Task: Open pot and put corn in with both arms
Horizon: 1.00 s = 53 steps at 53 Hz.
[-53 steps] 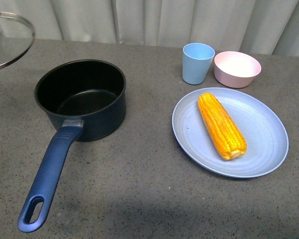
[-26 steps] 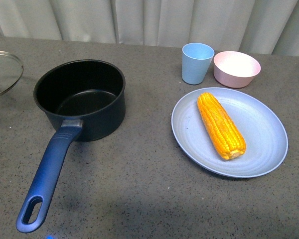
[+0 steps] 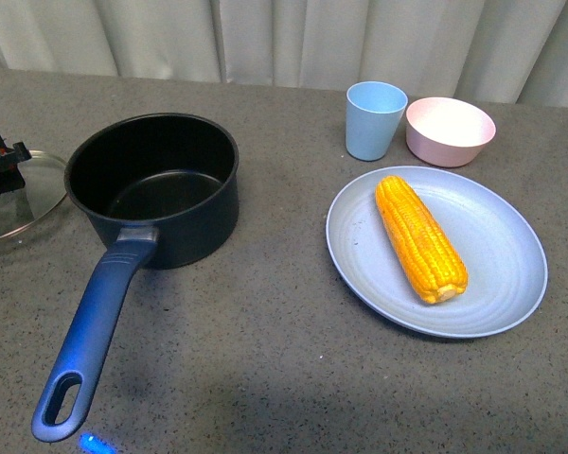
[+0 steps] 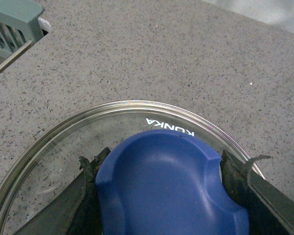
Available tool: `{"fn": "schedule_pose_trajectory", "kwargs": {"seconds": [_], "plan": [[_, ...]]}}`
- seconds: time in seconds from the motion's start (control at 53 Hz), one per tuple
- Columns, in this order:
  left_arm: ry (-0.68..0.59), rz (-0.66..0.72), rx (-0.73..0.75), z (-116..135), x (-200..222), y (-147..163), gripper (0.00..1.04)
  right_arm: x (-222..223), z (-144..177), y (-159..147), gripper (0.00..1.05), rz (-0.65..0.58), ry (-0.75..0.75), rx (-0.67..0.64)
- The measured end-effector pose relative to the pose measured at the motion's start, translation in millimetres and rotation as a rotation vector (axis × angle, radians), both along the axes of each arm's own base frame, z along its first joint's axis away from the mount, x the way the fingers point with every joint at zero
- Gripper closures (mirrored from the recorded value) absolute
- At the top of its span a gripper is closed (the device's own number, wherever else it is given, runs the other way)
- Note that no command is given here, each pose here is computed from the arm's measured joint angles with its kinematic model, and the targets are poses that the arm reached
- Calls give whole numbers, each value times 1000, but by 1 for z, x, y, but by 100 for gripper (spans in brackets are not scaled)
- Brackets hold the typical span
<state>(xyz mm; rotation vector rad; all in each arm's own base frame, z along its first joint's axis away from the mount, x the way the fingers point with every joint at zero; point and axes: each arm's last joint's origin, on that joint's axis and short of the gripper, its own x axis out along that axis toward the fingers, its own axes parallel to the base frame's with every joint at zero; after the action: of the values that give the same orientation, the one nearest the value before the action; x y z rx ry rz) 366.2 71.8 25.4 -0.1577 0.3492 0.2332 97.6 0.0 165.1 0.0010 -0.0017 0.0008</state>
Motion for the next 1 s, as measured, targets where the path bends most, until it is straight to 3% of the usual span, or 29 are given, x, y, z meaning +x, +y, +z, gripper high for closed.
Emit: {"fn": "schedule_pose_trajectory", "kwargs": {"seconds": [0.472,0.66,0.774,0.868,0.962,1.0], "plan": [[59,-50,-2,-15,-2,-7,46,0,0,0,9,0,0,0],[64,-43,-1,-10,-6,-7,22,0,0,0,9,0,0,0],[44,-12,18,9,-11,-5,5,0,0,0,9,0,0,0],[-27,-4,31,45,-26,-5,6,0,0,0,9,0,0,0],[-63,12,45,64,-40,-7,6,0,0,0,9,0,0,0],[-109,-33,58,72,-48,-8,12,0,0,0,9,0,0,0]]}}
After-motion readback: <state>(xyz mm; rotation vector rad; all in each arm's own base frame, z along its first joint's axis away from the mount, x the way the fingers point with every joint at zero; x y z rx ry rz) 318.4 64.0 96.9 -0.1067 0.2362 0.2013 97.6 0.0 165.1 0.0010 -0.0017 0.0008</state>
